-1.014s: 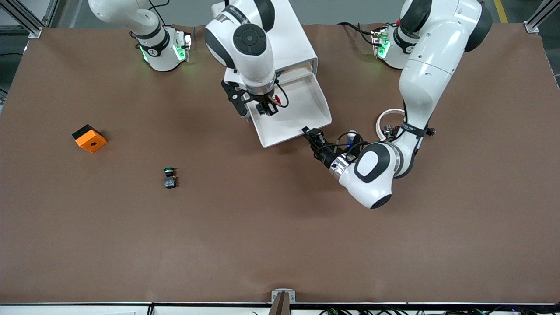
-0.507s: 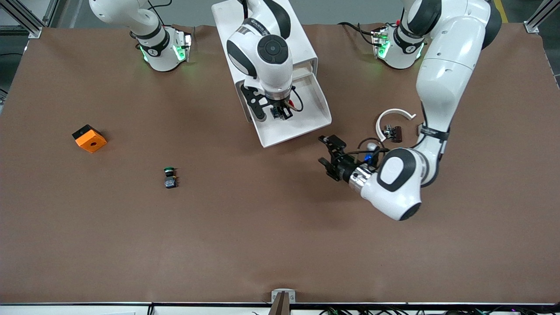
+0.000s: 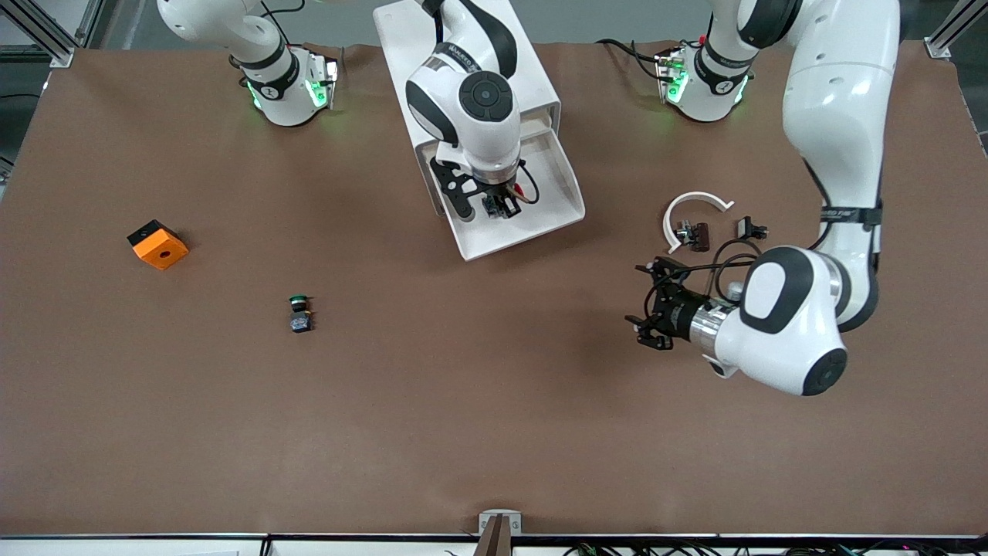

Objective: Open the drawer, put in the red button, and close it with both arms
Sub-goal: 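Carry the red button over the open drawer with the right gripper, then lower the red button into the drawer and open the right gripper, then withdraw the right gripper while the left gripper moves to the drawer front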

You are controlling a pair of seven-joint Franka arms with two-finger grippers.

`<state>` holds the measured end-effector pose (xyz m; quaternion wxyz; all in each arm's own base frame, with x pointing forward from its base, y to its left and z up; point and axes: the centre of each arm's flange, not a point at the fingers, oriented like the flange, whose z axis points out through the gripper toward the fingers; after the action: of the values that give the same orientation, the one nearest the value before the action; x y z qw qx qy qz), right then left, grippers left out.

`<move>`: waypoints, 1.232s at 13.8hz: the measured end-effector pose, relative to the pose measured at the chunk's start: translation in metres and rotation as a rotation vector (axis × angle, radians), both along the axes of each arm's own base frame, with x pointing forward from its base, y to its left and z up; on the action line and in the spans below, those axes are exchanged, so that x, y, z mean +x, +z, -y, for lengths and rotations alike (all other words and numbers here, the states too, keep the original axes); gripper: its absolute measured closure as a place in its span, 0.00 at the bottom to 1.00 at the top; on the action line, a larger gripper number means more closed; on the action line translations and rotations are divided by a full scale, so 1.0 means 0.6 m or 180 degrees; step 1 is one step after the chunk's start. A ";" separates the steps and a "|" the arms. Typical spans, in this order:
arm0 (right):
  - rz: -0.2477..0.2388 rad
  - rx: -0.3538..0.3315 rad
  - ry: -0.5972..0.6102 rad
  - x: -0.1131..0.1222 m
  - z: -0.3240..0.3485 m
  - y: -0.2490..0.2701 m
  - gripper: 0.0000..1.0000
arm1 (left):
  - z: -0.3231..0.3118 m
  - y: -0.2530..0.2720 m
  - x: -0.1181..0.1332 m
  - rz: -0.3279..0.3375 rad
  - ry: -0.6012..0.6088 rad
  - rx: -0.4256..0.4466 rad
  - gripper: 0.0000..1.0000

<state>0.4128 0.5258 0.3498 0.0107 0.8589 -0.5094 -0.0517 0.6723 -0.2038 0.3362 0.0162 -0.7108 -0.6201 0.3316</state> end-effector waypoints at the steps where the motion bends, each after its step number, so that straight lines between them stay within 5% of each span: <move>1: 0.0004 0.0004 0.0000 0.001 -0.001 0.001 0.54 | -0.006 0.016 0.001 0.0203 -0.0266 -0.0033 0.00; 4: 0.0020 0.0025 -0.0001 0.003 -0.004 0.006 0.27 | 0.007 0.036 -0.004 0.0741 -0.1372 -0.0245 0.00; 7: 0.0028 0.0045 0.0009 0.009 -0.012 0.039 0.00 | 0.046 0.028 -0.018 0.1014 -0.2375 -0.0488 0.00; 11: -0.0178 -0.0159 0.0037 0.028 0.020 0.172 0.00 | 0.134 0.024 -0.053 0.1603 -0.2689 -0.0598 0.00; 13: -0.0233 -0.0147 0.0227 0.044 0.075 0.262 0.00 | 0.175 -0.012 -0.106 0.1855 -0.2817 -0.0595 0.00; 17: -0.0396 -0.0103 0.0613 0.070 0.241 0.401 0.00 | 0.265 -0.068 -0.215 0.1883 -0.3333 -0.0603 0.00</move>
<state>0.4548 0.3811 0.5903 0.0611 0.8987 -0.4237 -0.0955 0.5434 -0.3627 0.2955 -0.0591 -0.9817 -0.1341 0.1218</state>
